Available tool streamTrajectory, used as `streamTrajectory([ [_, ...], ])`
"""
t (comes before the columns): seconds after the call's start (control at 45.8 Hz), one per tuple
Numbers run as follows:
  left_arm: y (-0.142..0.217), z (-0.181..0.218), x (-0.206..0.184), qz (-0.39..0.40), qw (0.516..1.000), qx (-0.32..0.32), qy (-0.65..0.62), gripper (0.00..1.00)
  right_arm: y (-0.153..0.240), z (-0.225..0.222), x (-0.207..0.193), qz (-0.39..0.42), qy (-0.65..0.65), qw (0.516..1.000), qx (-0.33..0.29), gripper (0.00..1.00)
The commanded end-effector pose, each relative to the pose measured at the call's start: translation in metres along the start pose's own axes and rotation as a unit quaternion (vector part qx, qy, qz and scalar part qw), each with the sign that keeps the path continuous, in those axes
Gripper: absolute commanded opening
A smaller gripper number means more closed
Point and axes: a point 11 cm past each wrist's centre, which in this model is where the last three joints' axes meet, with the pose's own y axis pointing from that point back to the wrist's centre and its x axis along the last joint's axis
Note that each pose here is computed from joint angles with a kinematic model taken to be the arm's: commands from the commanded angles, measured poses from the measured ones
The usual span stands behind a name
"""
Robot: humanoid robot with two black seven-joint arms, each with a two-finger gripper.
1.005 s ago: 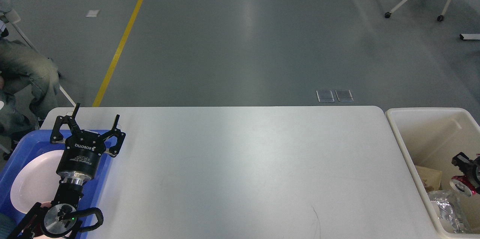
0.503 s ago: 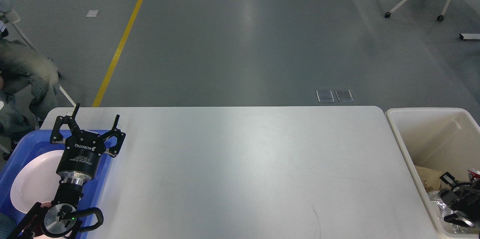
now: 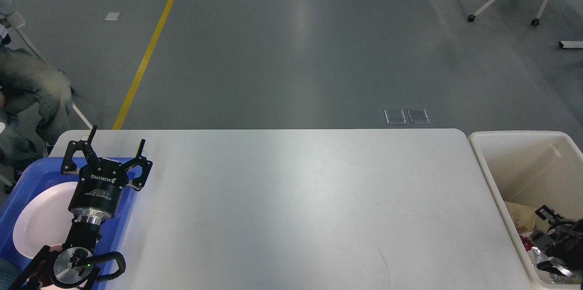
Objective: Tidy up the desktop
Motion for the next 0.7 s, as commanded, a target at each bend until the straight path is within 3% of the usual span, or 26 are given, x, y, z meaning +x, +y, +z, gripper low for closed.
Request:
streamTrajectory([
  [0.0,0.000,0.000,0.000,0.000,1.000,0.000,0.000,0.96,0.000,-0.003,0.001,-0.001,-0.001,1.000,0.002,1.00],
  [0.306,0.000,0.000,0.000,0.000,1.000,0.001,0.000,0.96,0.001,-0.009,0.011,0.006,-0.006,1.000,0.007,1.00],
  [0.677,0.000,0.000,0.000,0.000,1.000,0.001,0.000,0.96,0.032,-0.097,0.083,-0.036,-0.130,0.987,0.091,1.00],
])
